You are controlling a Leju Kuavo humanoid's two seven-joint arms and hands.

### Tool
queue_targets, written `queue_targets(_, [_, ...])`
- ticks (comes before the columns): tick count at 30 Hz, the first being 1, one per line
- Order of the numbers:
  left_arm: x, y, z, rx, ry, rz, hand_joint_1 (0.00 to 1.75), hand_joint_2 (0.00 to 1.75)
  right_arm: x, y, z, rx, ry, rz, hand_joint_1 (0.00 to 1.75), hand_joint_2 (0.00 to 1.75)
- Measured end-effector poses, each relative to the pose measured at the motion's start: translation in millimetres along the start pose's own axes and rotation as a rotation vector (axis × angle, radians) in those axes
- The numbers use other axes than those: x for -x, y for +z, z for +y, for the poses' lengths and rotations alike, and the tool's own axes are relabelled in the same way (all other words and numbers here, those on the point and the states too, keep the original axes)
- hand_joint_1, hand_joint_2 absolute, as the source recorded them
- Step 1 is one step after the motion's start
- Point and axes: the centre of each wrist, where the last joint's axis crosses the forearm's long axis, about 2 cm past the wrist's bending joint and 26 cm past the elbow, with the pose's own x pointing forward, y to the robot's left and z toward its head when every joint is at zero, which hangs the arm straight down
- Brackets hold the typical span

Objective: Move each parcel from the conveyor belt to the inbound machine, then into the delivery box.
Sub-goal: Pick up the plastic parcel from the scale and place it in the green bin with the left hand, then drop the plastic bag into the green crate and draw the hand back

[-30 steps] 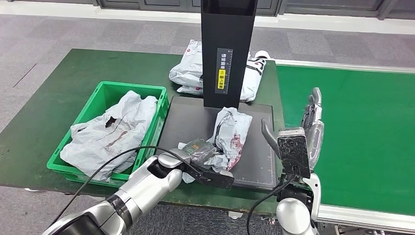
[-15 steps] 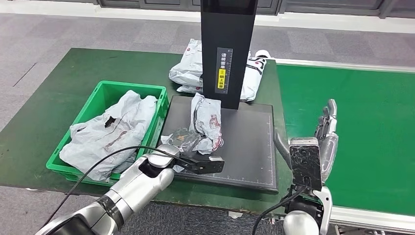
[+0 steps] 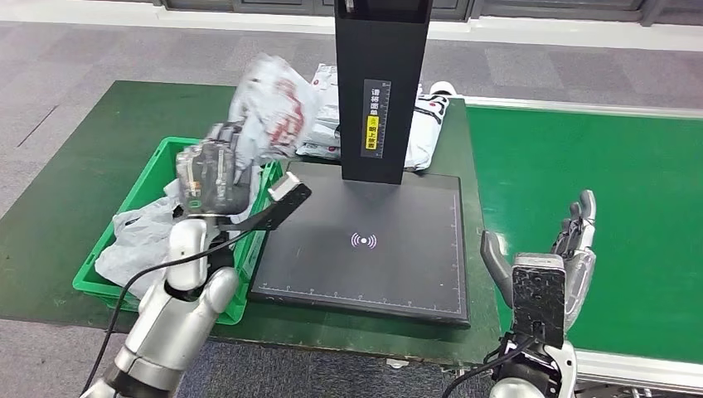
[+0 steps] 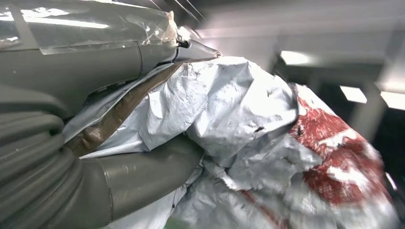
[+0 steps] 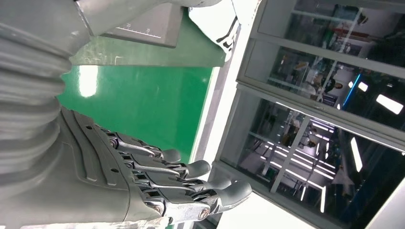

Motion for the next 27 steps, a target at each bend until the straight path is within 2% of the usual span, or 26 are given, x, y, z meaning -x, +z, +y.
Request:
queue_targets(4, [35.4, 35.0, 51.1, -0.386, -0.036, 0.098, 1.75, 1.75, 1.4, 2.8, -0.9, 0.001, -0.005, 0.011, 0.00, 1.75])
queue_targets(6, [39.3, 42.8, 58.4, -0.429, -0.057, 0.102, 1.75, 1.75, 1.7, 2.8, -0.7, 0.001, -0.008, 0.011, 0.00, 1.75])
queue_targets(14, [37.5, 49.7, 69.2, -0.470, -0.135, 0.116, 1.75, 1.75, 4.3, 3.6, 1.0, -0.002, -0.005, 0.012, 0.00, 1.75])
queue_targets(20, [53.4, 51.4, 69.9, -0.326, -0.206, 0.235, 1.75, 1.75, 5.7, 3.9, 0.9, 0.006, -0.009, 0.018, 0.00, 1.75])
queue_targets(27, [68.6, 53.1, 72.3, -0.291, -0.267, 0.265, 1.75, 1.75, 7.1, 4.0, 1.0, 0.002, -0.005, 0.019, 0.00, 1.75])
